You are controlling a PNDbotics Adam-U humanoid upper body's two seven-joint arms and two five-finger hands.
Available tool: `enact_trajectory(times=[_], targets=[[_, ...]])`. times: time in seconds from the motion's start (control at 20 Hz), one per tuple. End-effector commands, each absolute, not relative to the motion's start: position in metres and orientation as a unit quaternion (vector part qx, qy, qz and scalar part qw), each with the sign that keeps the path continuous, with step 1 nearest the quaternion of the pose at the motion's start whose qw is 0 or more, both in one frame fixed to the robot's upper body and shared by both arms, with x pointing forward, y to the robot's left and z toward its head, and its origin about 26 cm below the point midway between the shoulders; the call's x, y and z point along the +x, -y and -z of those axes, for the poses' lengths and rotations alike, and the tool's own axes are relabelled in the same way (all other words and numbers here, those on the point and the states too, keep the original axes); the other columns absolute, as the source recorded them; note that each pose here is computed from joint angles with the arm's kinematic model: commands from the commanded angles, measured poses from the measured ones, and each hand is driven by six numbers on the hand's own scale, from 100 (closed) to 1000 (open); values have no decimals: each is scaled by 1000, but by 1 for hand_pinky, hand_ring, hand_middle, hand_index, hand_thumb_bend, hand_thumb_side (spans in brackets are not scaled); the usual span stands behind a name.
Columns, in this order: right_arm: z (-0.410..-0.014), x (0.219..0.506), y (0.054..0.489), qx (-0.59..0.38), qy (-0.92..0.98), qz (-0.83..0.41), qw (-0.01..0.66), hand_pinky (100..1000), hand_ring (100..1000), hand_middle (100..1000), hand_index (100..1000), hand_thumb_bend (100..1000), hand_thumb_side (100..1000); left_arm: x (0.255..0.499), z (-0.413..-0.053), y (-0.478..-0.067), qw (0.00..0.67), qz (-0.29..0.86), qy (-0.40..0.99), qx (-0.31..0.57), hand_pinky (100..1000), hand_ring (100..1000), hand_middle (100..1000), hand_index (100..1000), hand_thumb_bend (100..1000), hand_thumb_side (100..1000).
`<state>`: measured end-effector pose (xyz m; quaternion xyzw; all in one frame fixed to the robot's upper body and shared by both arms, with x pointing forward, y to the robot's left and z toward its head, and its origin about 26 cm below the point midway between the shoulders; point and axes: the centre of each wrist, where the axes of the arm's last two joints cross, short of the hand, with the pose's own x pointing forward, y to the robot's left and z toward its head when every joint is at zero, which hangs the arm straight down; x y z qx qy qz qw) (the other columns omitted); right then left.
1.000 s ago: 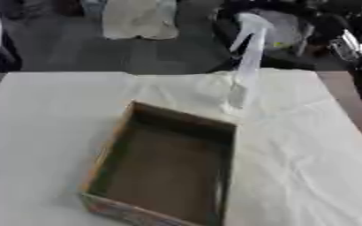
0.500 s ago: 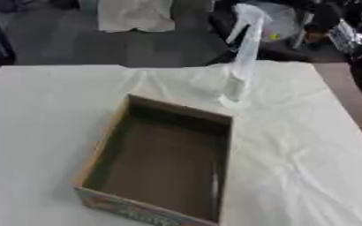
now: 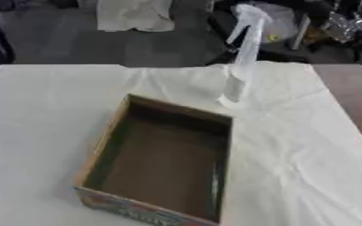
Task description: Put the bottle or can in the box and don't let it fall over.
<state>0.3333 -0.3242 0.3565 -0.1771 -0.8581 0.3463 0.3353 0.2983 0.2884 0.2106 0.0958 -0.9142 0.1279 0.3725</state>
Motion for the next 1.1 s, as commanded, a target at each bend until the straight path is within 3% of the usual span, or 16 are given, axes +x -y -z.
enact_trajectory(times=[0.05,0.5,0.65,1.1], targets=[[-376,332,338,-226,819,-413,328,788,831,777,767,360,390,296,-219,-292,362,-112,920,105,692,820,850,793,360,816],[-397,344,358,-240,715,-560,342,818,842,783,777,333,416,295,-217,-292,366,-105,919,105,692,820,850,792,356,819],[-406,347,365,-236,694,-584,348,822,840,780,777,311,433,295,-216,-292,369,-104,917,108,691,820,849,792,351,808],[-416,369,377,-246,666,-597,374,823,842,782,777,359,412,293,-212,-293,378,-98,914,113,690,820,849,791,350,825]])
